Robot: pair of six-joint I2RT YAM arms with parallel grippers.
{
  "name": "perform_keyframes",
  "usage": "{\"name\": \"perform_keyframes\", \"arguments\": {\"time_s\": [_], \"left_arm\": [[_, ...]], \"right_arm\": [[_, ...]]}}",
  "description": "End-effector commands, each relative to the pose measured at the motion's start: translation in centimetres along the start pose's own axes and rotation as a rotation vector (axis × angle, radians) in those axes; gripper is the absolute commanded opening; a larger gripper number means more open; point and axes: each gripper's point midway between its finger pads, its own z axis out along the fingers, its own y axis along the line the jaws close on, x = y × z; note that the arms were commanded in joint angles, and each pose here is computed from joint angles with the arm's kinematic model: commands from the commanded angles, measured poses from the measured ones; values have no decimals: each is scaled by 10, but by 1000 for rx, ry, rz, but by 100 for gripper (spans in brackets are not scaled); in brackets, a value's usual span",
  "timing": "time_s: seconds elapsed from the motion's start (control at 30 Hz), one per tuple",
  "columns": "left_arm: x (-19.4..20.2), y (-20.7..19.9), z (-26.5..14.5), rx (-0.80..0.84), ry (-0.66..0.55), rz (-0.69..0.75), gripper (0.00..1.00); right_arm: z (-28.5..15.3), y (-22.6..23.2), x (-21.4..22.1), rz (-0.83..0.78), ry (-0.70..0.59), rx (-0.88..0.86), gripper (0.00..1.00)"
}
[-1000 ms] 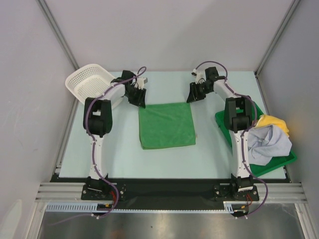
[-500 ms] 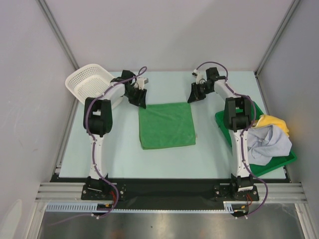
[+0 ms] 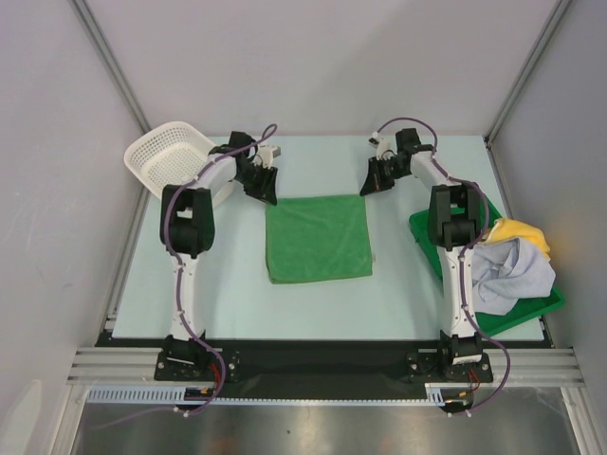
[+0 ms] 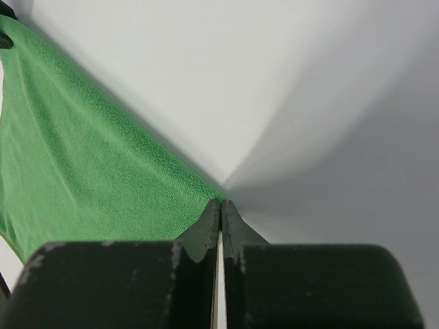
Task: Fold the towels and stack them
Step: Fold the towel
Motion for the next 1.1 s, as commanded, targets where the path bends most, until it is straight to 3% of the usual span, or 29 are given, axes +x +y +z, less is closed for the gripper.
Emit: {"name": "perform_keyframes", "arguments": {"time_s": [0.0,0.13,0.17,0.23,0.33,0.53,1.07], "left_arm": [[-3,3,6,32,-4,11,42],[-2,5,6,22,6,13,27],[-3,6,6,14,7,16,13],[-7,8,1,-7,-3,23,1],[-21,4,-13,-17,-48,37,0],[-42,-18,-41,-18,-117,100,0],[-37,-44,-80,-123,-150,202,0]], "right_arm": [[-5,0,-10,-32,-25,-5,0],[-6,0,-12,-37,-30,1,0],[-5,-2,-11,-37,-28,8,0],[-7,-3,-12,-50,-27,19,0],[-16,-1,-9,-84,-31,44,0],[-55,20,-47,-209,-212,79,0],[-86,44,-33,-258,-244,127,0]]}}
